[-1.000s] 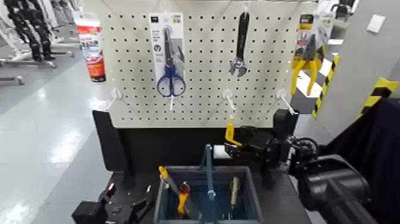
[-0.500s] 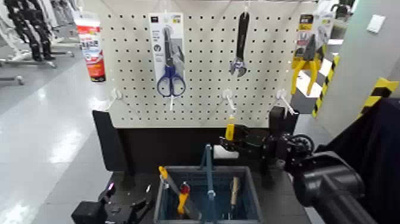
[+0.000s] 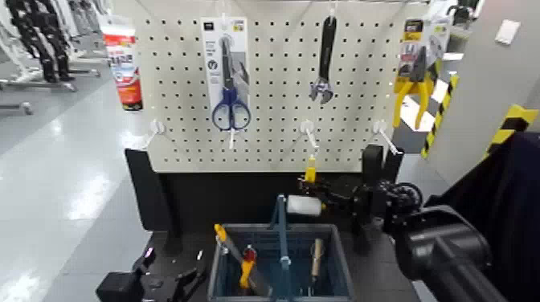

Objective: Put the yellow roller into the crate.

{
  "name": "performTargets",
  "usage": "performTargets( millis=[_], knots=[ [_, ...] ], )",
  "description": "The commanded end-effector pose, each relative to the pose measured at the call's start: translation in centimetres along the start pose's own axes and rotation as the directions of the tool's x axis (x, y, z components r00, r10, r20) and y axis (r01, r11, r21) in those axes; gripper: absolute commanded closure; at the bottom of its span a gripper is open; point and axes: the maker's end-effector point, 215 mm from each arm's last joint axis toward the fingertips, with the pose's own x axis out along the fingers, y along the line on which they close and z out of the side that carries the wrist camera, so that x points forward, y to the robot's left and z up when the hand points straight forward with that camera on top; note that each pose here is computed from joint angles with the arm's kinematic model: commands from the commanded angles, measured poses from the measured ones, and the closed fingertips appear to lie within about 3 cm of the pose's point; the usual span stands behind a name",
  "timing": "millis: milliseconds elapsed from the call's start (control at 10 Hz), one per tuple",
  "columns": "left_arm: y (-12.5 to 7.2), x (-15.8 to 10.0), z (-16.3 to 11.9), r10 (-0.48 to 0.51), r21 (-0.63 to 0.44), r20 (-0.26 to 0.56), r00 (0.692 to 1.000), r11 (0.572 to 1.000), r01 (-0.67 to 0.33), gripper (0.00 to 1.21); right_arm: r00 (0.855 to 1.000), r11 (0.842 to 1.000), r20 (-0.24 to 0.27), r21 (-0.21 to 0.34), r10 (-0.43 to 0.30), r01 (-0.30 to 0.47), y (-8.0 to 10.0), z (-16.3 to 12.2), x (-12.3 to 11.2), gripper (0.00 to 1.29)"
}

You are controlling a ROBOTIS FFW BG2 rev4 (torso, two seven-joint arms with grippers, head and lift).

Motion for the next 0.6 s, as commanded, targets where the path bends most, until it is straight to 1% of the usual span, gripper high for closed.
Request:
performTargets(
  millis=[100, 400, 600],
  knots=[
    [0.1, 0.0, 0.0, 0.001, 0.000, 0.000, 1.000, 1.000, -0.001, 0.12, 1.000, 1.000, 0.004, 0.000, -0.003, 0.003, 0.0, 0.1, -0.2, 1.27],
    [0.0, 0.0, 0.0, 0.001, -0.001, 0.000, 1.000, 1.000, -0.001, 0.12, 1.000, 1.000, 0.024, -0.003, -0.004, 0.004, 0.0, 0.9, -0.4, 1.27],
    [0.0, 0.0, 0.0, 0.001, -0.001, 0.000, 1.000, 1.000, -0.001, 0.12, 0.999, 1.000, 0.033, -0.002, 0.004, -0.004, 0.4, 1.3, -0.7, 1.27]
  ],
)
